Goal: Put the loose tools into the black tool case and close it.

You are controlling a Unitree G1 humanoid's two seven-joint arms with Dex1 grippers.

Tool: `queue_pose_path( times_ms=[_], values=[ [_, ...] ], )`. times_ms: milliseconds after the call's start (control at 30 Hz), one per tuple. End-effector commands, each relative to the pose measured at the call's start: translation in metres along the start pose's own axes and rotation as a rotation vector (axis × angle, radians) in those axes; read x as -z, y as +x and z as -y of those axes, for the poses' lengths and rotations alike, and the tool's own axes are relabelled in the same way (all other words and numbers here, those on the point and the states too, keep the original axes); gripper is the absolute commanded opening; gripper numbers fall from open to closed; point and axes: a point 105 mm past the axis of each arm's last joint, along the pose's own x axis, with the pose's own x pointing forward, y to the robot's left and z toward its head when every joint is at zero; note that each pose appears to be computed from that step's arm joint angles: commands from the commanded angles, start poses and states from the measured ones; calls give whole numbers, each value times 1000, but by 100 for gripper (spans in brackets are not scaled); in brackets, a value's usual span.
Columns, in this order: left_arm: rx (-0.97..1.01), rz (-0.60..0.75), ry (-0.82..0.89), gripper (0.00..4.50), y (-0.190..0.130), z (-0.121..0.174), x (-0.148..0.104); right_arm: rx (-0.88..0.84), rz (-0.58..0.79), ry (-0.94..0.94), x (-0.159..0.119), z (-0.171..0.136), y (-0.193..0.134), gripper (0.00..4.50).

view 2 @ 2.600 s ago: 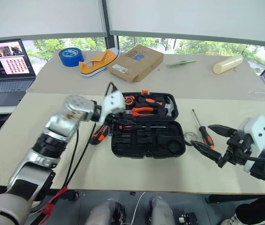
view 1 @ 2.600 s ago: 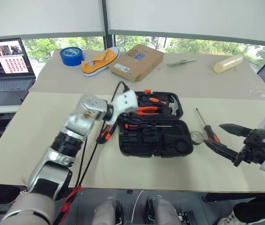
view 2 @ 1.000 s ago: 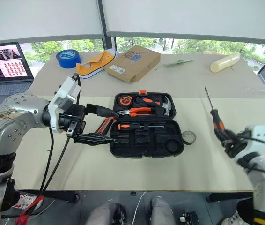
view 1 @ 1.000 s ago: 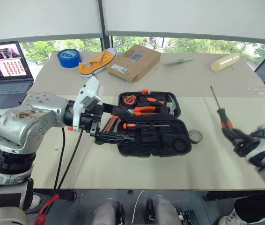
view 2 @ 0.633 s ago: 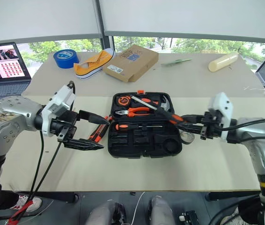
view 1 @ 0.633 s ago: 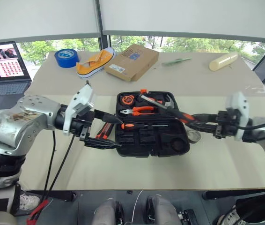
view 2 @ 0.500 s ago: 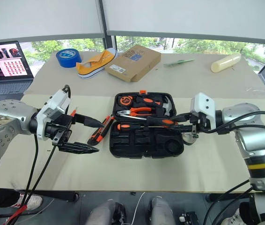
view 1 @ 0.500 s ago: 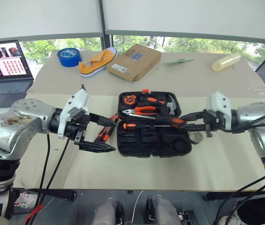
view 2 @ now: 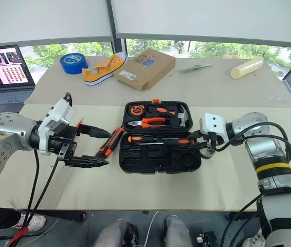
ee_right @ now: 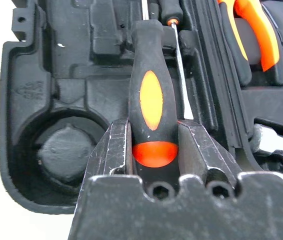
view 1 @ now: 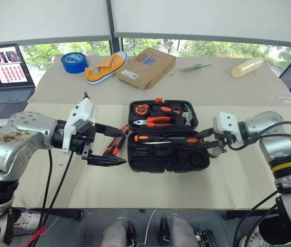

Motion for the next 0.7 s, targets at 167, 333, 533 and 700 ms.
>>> queue_pose_path(
  times_ms=[167, 333, 533, 700],
  values=[
    [-16, 9, 59, 450, -4, 1, -8, 32, 12, -25, -8, 9, -7, 199],
    [-16, 11, 61, 450, -4, -1, -8, 83, 119, 24, -32, 22, -8, 363],
    [-14, 12, 67, 450, -3, -2, -7, 73, 220, 91, -55, 19, 2, 389],
    [-15, 9, 72, 450, -3, -3, -5, 91, 225, 118, -55, 19, 15, 225]
  ],
)
